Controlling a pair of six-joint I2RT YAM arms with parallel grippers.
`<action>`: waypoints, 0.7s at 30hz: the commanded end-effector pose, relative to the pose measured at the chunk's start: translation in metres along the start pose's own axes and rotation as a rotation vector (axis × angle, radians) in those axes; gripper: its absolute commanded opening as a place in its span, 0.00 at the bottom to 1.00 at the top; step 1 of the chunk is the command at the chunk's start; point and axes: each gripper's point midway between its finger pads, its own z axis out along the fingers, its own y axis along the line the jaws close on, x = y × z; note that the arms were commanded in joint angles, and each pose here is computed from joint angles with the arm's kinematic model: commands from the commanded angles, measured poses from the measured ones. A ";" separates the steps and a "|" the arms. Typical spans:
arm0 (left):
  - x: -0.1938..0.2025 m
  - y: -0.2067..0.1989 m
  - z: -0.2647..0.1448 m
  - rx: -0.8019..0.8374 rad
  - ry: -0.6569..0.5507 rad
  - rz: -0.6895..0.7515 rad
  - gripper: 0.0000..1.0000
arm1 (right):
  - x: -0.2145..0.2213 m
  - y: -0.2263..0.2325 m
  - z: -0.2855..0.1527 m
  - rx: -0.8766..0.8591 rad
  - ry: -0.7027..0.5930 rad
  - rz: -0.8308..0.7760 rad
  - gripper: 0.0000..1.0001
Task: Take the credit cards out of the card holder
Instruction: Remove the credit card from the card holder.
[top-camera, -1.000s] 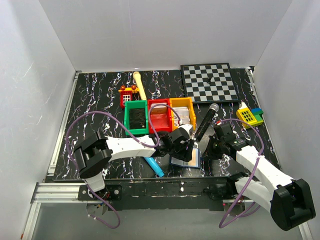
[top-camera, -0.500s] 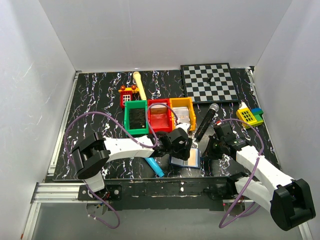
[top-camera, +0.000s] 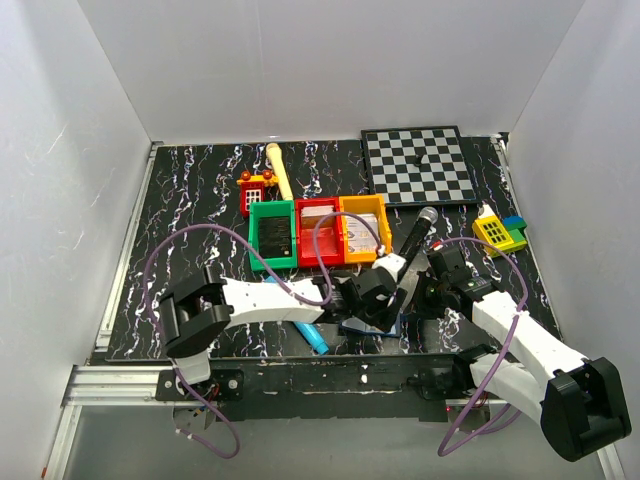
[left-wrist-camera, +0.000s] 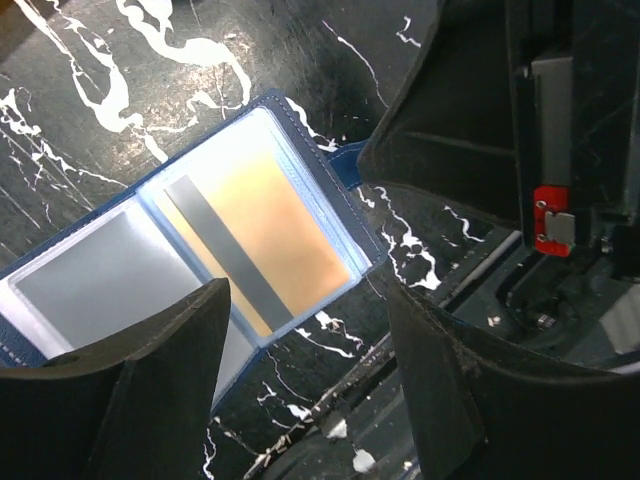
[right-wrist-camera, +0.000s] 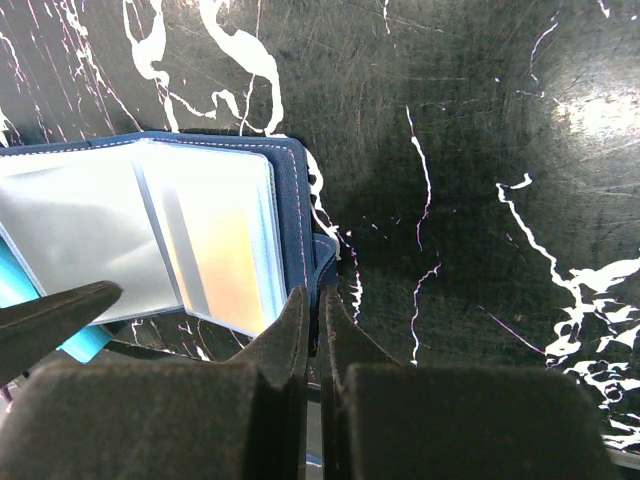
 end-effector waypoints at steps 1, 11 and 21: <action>-0.007 0.010 0.007 -0.120 -0.023 0.099 0.64 | -0.002 0.003 0.000 -0.016 -0.004 -0.016 0.01; 0.002 0.026 0.019 -0.221 -0.001 0.097 0.75 | -0.001 0.003 -0.001 -0.017 -0.007 -0.013 0.01; 0.003 0.017 0.021 -0.201 -0.006 0.100 0.98 | -0.002 0.003 -0.001 -0.019 -0.011 -0.014 0.01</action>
